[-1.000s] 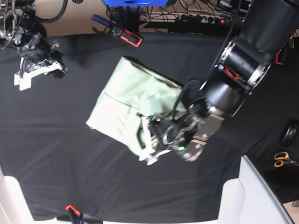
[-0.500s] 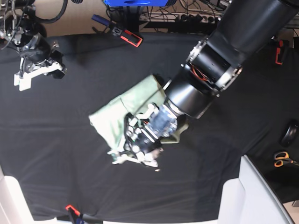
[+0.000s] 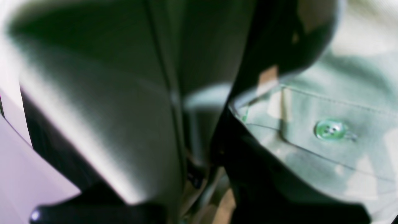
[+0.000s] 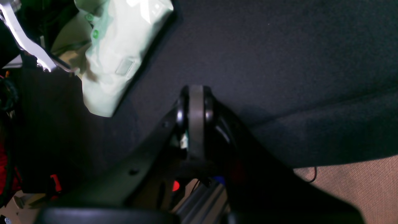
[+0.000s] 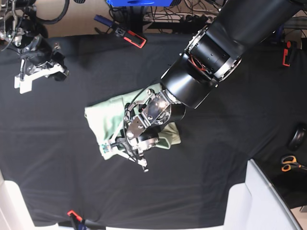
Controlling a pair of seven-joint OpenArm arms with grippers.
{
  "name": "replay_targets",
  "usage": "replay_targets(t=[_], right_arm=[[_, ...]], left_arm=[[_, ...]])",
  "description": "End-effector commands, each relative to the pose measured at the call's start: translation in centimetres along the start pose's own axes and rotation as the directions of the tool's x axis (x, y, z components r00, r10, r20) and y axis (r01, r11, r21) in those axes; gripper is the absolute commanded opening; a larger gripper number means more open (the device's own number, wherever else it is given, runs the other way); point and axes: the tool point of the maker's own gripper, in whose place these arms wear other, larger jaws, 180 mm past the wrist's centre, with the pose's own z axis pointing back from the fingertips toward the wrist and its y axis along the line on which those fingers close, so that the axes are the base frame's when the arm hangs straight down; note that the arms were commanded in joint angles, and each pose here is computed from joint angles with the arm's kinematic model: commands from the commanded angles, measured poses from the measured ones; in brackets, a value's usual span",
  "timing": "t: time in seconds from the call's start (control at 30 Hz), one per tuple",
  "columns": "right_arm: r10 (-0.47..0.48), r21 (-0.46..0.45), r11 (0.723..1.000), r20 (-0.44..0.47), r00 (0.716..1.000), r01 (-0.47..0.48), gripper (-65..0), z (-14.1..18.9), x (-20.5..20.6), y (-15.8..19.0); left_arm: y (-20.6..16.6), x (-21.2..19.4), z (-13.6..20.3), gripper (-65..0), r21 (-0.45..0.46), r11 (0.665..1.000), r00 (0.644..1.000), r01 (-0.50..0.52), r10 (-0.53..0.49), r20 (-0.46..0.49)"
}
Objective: Fold the T-shirt properly
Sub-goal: 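Lift and fold the held edge with the left gripper over the stack, then press the folded fabric down onto the stack with the left gripper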
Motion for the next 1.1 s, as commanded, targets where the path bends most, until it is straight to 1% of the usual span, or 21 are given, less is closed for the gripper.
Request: replay_targets(t=[0.0,0.1,0.2,0.37,0.43,0.53,0.77,1.07], right_arm=[[0.015,0.021,1.000,0.036,0.999,-0.015,-64.9,0.2,1.2,0.6],[0.016,0.023,1.000,0.039,0.999,-0.016,-64.9,0.2,1.4,0.7],[0.018,0.030,0.999,0.048,0.999,-0.019,-64.9,0.1,1.8,1.0],[0.018,0.033,0.999,0.051,0.999,-0.020,-64.9,0.1,2.0,1.1],[0.019,0.033,0.999,0.053,0.998,-0.021,-64.9,0.0,2.0,1.1],[0.019,0.036,0.999,0.058,0.998,-0.021,-64.9,0.0,2.2,1.2],[0.019,0.036,0.999,0.058,0.998,-0.021,-64.9,0.0,2.2,1.2],[0.019,0.036,0.999,0.058,0.998,-0.021,-64.9,0.0,2.2,1.2]], left_arm=[[1.9,2.7,0.7,-65.0,0.044,0.999,0.997,0.000,-0.003,0.072],[2.4,4.4,1.2,-65.0,0.058,0.998,0.990,0.001,-0.010,0.143],[2.6,4.9,1.4,-65.0,0.064,0.998,0.987,0.008,-0.019,0.161],[0.2,6.1,1.4,-65.0,0.056,0.987,0.973,0.151,-0.158,0.168],[-0.6,6.3,1.4,-65.0,0.047,0.984,0.969,0.175,-0.180,0.172],[-1.1,6.3,1.3,-65.0,0.041,0.983,0.967,0.180,-0.185,0.173],[-0.5,6.2,1.3,-65.0,0.051,0.982,0.968,0.181,-0.187,0.168],[-0.9,6.4,1.4,-65.0,0.048,0.981,0.966,0.188,-0.193,0.173]])
